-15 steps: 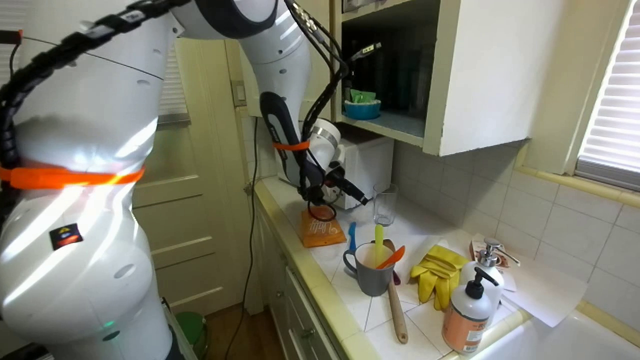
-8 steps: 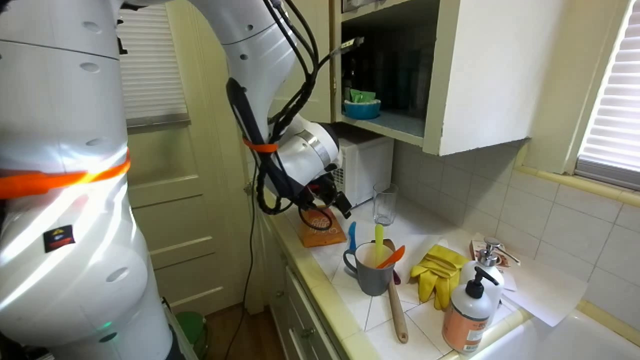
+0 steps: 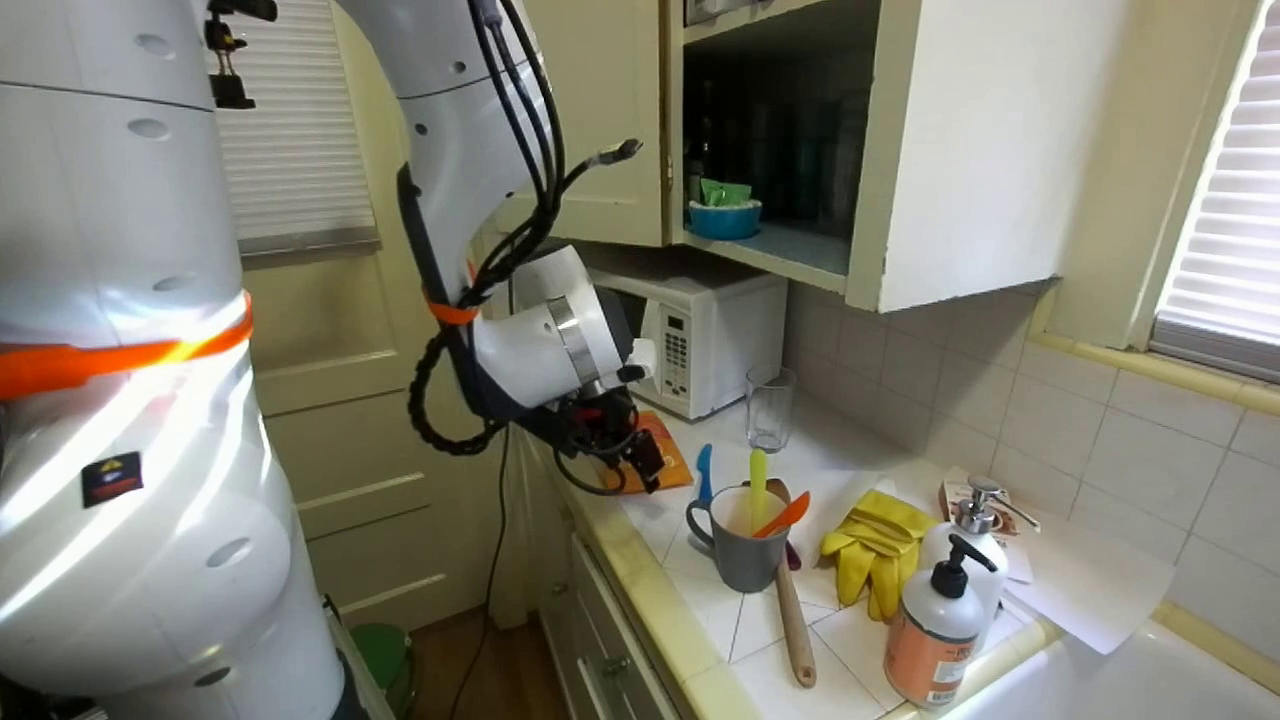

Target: Remove one cup from the cabinet

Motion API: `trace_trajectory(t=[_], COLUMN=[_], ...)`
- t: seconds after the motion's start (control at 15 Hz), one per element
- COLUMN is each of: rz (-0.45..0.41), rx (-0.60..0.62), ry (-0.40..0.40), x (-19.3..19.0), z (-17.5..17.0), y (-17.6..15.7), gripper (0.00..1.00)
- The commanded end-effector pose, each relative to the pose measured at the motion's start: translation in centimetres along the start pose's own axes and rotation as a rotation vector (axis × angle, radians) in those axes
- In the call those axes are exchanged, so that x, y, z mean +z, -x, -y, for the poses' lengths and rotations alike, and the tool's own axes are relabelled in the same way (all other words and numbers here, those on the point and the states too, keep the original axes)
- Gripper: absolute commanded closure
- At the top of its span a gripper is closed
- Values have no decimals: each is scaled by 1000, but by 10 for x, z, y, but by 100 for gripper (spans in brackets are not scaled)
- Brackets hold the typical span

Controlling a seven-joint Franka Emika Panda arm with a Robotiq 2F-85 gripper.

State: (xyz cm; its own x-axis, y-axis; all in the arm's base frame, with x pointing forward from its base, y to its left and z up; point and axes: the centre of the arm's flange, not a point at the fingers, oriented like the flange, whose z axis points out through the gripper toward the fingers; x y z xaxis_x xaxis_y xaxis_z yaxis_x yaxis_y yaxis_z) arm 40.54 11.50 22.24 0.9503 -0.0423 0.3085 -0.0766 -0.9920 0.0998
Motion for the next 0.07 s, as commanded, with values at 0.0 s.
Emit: trace_trajectory(t=[0.0], rz=[-2], rx=[2], ry=[1], x=[0], z=[-1], y=[-1], gripper=[0])
